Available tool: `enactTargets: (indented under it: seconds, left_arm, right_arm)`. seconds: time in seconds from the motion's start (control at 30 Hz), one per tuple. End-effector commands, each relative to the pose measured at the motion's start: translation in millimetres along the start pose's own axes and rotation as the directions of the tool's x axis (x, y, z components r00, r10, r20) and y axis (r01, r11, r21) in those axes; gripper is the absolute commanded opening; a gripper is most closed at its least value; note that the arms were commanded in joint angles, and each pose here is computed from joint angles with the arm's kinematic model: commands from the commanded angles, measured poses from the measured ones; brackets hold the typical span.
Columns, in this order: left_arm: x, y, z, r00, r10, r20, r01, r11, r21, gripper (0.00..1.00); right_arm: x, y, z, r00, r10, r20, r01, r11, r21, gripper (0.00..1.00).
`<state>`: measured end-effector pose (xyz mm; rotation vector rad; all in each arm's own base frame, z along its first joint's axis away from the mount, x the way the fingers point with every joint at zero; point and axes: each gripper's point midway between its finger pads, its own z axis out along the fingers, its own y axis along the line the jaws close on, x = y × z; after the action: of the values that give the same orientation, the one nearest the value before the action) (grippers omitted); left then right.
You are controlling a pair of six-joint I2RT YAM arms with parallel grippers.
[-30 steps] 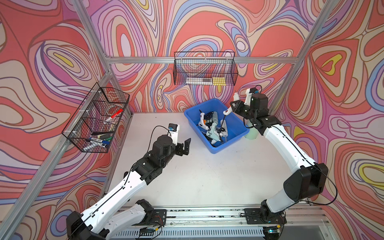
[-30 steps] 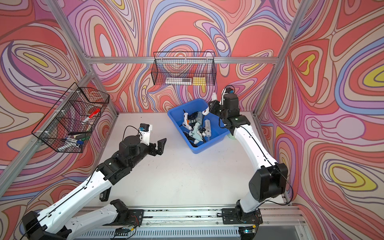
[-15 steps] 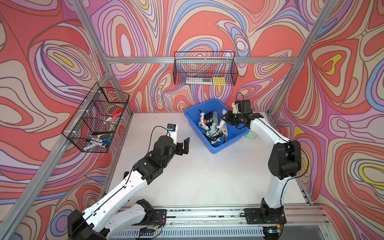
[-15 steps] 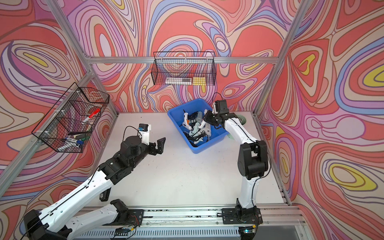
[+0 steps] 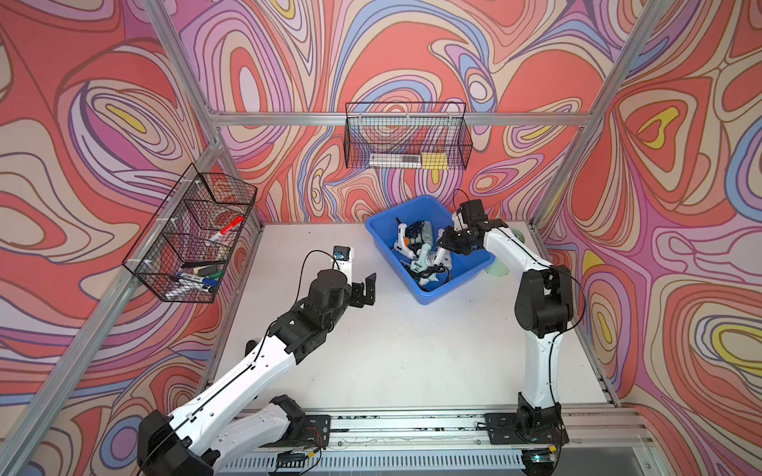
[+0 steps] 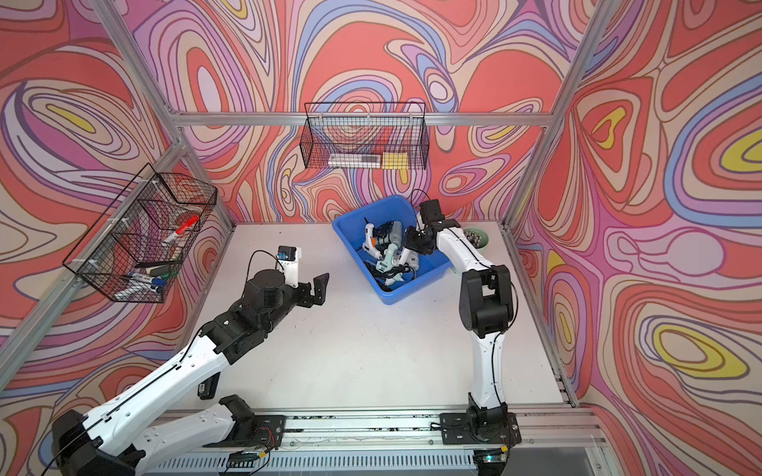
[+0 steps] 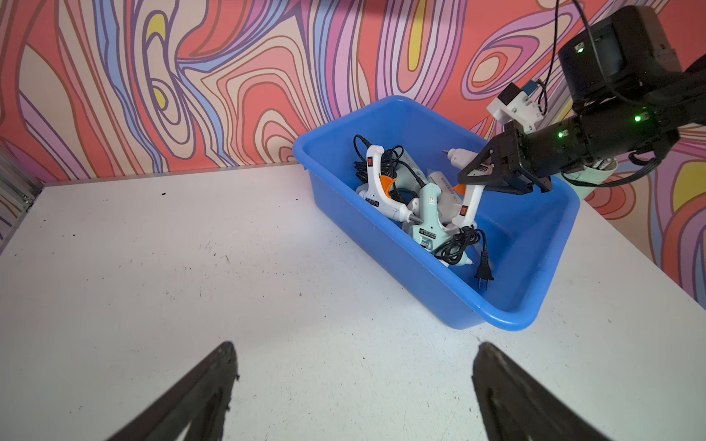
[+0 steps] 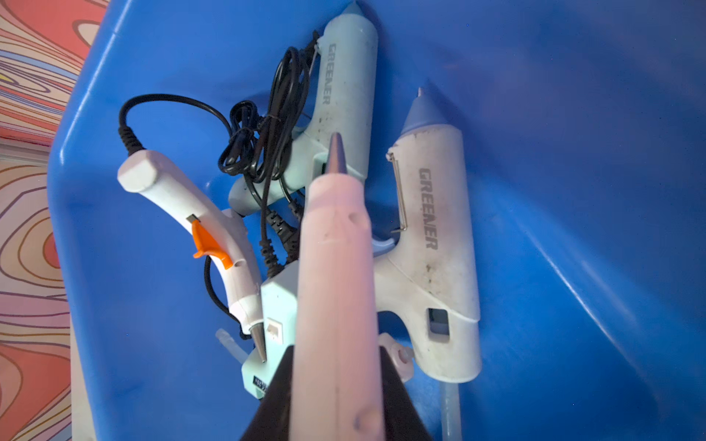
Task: Put the hot melt glue gun into the storage box
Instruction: Place the hot melt adhesive gun in the storage box.
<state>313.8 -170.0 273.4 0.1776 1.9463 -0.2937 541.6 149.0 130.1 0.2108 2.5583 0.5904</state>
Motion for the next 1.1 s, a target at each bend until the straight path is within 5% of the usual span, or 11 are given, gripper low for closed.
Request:
enactTargets:
  seconds: [0.0, 0.37, 0.83, 1.07]
  left_arm:
    - [-4.8, -0.8, 1.3, 1.0, -0.016, 0.018, 0.017, 1.0, -0.004, 0.99]
    - [-3.1, 1.5, 0.6, 1.0, -0.013, 0.012, 0.013, 1.0, -0.015, 0.99]
    - [-1.7, 4.1, -1.2, 1.0, -0.005, 0.008, 0.006, 1.0, -0.025, 0.99]
    - [-0.9, 22.3, -6.0, 1.0, 0.028, 0.007, -0.027, 0.992, -0.122, 0.99]
  right_arm:
    - [1.5, -14.6, 9.4, 1.0, -0.016, -0.017, 0.017, 0.998, 0.056, 0.05]
    - [0.9, -30.5, 12.0, 1.0, 0.028, -0.008, -0.026, 0.99, 0.14, 0.48]
    - [0.6, -40.7, -9.0, 0.998, 0.046, 0.041, -0.054, 0.976, 0.212, 0.57]
    - [-4.3, -29.6, -57.2, 0.992, 0.005, 0.127, -0.031, 0.978, 0.207, 0.81]
